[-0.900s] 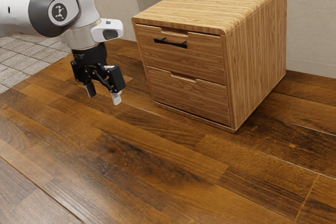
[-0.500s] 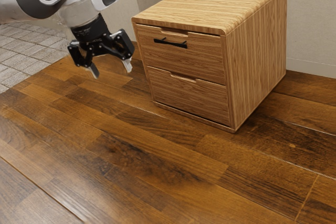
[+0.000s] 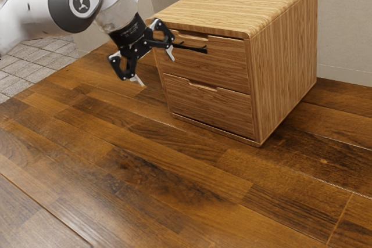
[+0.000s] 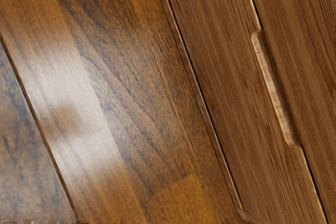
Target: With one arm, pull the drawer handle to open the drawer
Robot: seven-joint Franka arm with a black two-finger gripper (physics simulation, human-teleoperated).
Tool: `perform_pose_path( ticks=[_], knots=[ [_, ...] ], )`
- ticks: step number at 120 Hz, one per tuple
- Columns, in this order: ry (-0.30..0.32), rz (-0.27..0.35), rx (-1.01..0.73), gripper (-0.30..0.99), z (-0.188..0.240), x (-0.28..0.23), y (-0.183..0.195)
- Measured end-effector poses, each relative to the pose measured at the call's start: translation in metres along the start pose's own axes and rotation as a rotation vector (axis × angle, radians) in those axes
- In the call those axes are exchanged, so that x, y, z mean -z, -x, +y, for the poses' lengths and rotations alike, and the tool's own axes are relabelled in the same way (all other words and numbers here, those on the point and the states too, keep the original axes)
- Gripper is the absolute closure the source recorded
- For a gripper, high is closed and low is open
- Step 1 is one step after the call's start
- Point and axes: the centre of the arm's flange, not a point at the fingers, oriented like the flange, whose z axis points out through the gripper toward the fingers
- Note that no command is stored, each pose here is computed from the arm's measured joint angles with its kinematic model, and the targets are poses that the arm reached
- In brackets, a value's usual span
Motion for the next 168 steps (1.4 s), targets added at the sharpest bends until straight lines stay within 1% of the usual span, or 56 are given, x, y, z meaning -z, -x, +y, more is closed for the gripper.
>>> perform_pose_path(
  ticks=[15, 26, 41, 91, 106, 139, 168],
  knots=[
    [0.041, 0.004, 0.109, 0.0, 0.005, -0.001, 0.008],
    [0.071, 0.013, 0.189, 0.0, 0.003, -0.002, 0.005],
    [0.118, 0.031, 0.267, 0.0, 0.01, -0.002, 0.005],
    [0.189, 0.059, 0.435, 0.0, 0.034, -0.012, -0.004],
    [0.196, 0.059, 0.463, 0.0, 0.04, -0.015, -0.004],
    [0.184, 0.059, 0.518, 0.0, 0.044, -0.032, -0.01],
    [0.2, 0.066, 0.543, 0.0, 0.051, -0.031, -0.014]
  ],
)
